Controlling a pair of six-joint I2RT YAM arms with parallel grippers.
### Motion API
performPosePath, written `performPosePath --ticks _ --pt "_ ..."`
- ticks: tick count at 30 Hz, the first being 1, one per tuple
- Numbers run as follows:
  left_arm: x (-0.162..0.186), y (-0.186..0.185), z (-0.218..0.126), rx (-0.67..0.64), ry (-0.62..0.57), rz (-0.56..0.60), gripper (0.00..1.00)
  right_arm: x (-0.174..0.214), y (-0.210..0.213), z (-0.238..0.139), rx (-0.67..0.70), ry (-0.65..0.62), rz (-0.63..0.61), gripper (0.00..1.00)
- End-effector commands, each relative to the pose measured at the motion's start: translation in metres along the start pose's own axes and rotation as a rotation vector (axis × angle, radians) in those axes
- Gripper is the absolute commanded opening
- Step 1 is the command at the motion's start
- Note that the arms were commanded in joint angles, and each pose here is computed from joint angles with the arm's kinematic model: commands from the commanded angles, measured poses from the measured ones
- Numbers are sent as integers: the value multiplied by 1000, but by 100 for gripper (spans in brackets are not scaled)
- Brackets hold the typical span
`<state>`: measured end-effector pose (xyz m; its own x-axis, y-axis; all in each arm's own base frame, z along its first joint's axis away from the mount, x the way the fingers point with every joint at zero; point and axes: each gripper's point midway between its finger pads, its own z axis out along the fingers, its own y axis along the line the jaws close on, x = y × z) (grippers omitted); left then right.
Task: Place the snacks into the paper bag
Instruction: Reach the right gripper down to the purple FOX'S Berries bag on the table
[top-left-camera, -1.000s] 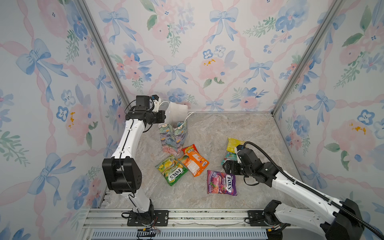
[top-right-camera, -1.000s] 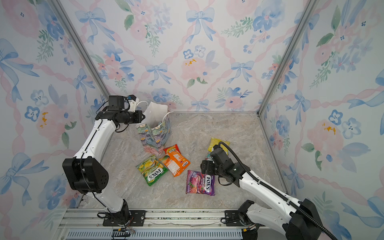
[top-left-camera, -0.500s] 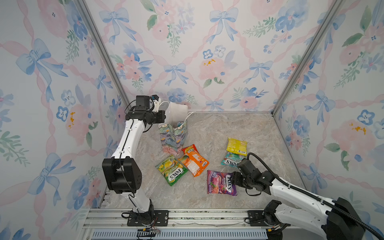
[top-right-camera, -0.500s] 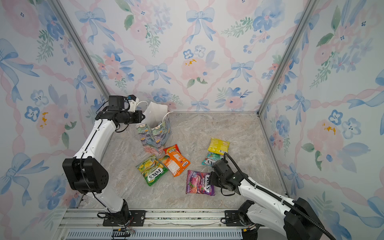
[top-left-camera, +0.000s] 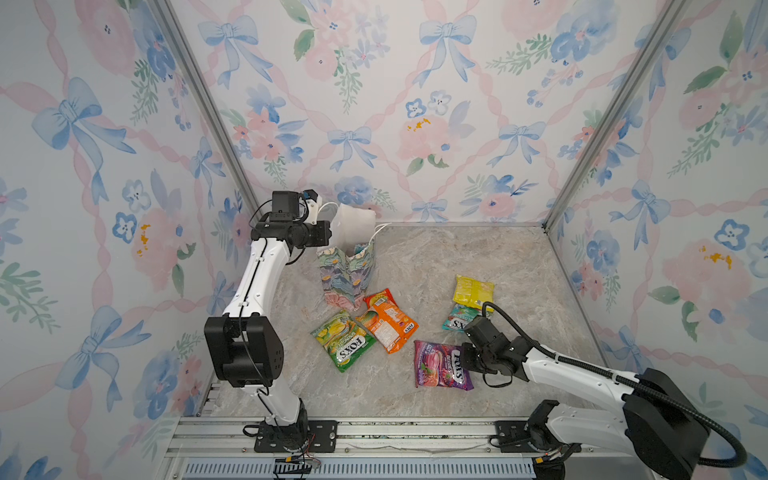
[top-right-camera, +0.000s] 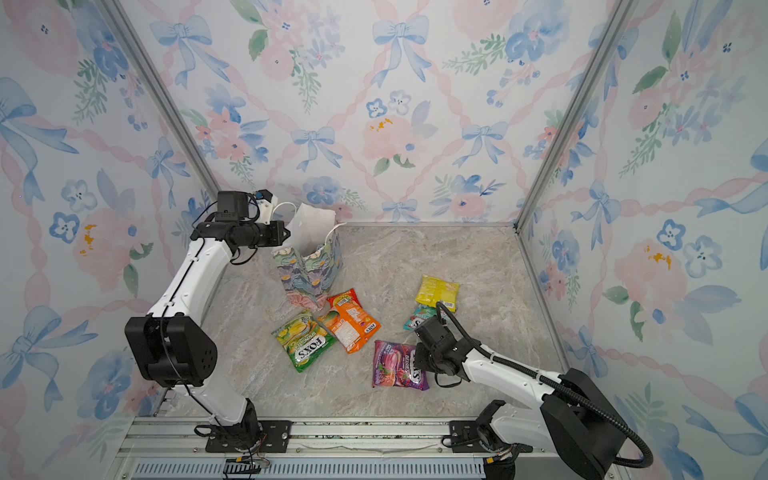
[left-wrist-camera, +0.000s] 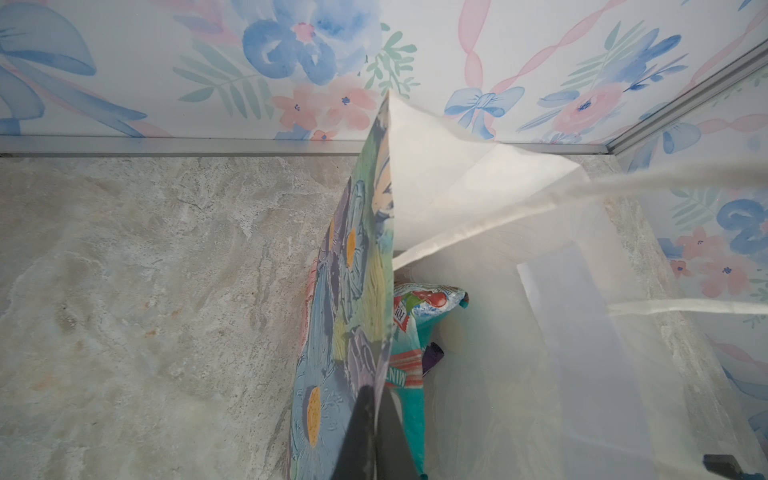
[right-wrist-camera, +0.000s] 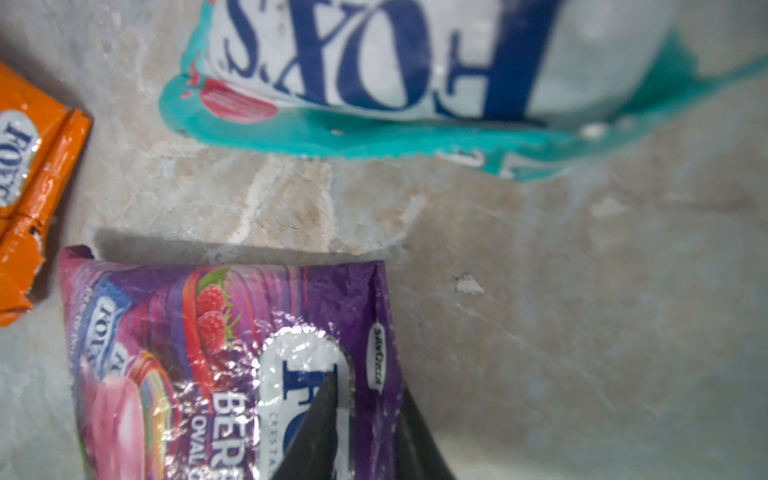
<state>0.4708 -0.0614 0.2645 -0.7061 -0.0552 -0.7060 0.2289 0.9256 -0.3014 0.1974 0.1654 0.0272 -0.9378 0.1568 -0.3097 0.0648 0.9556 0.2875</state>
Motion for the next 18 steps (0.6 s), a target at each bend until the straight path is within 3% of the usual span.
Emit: performPosePath --ticks 1,4,18 --pt "1 0 -5 -8 -8 11 0 -9 17 -6 -20 -16 -67 6" --pt "1 1 -4 -10 -6 9 0 -17 30 -13 -26 -32 -134 0" --pt "2 2 -4 -11 -6 10 0 -74 119 -31 -42 -101 -553 0"
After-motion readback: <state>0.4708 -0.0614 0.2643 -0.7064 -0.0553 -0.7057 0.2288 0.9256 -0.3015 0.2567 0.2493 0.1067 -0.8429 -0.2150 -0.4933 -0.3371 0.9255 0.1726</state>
